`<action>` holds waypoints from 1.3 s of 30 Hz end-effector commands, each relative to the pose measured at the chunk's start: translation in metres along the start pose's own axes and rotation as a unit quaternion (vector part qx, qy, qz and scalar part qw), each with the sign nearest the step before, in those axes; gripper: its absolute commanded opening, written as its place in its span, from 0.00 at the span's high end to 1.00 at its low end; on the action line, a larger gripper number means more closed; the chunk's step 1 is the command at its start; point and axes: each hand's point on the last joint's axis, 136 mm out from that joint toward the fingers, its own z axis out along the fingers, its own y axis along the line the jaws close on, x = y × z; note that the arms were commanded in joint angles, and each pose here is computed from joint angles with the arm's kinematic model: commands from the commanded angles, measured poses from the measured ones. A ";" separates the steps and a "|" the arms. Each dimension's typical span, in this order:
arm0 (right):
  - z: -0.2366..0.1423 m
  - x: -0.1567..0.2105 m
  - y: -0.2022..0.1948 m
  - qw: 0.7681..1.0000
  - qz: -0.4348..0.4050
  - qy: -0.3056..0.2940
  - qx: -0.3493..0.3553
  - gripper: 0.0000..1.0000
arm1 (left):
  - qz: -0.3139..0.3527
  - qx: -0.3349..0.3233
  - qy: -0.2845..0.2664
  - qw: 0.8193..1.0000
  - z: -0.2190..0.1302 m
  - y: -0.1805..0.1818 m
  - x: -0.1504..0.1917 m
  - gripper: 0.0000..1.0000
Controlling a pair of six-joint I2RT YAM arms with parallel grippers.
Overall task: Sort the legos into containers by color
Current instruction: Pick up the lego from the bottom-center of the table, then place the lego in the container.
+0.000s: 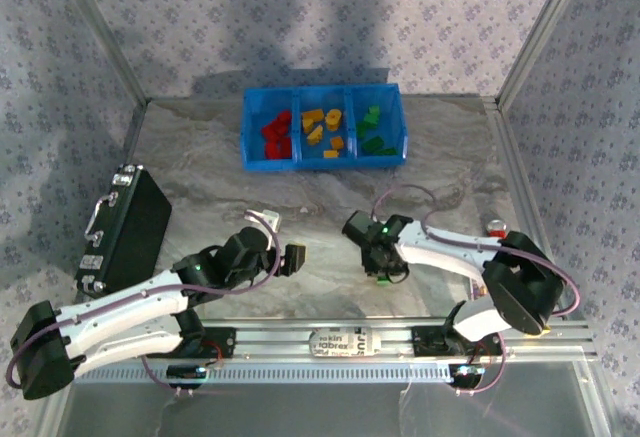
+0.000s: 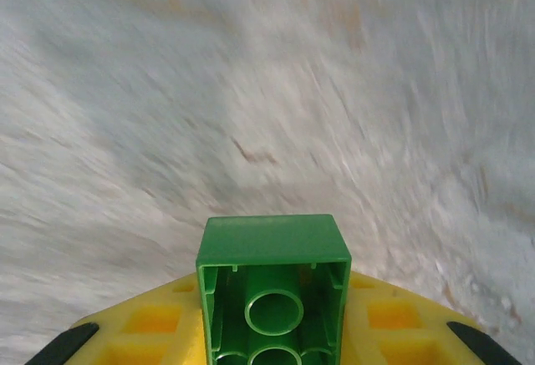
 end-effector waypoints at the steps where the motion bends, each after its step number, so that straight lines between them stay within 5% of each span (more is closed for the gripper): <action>1: -0.017 -0.041 0.006 0.999 -0.008 -0.042 -0.009 0.71 | -0.005 -0.006 -0.001 1.000 -0.003 0.003 0.001 0.09; 13: -0.093 -0.178 0.007 0.989 0.007 -0.135 -0.058 0.71 | 0.004 0.029 -0.012 1.000 0.005 -0.034 -0.013 0.09; 25: -0.149 -0.263 -0.001 0.978 0.019 -0.187 -0.088 0.71 | 0.024 0.050 -0.031 0.998 -0.002 -0.052 -0.030 0.09; 39: -0.153 -0.336 -0.046 0.973 0.068 -0.201 -0.093 0.71 | 0.037 0.060 -0.028 0.997 -0.010 -0.064 -0.031 0.09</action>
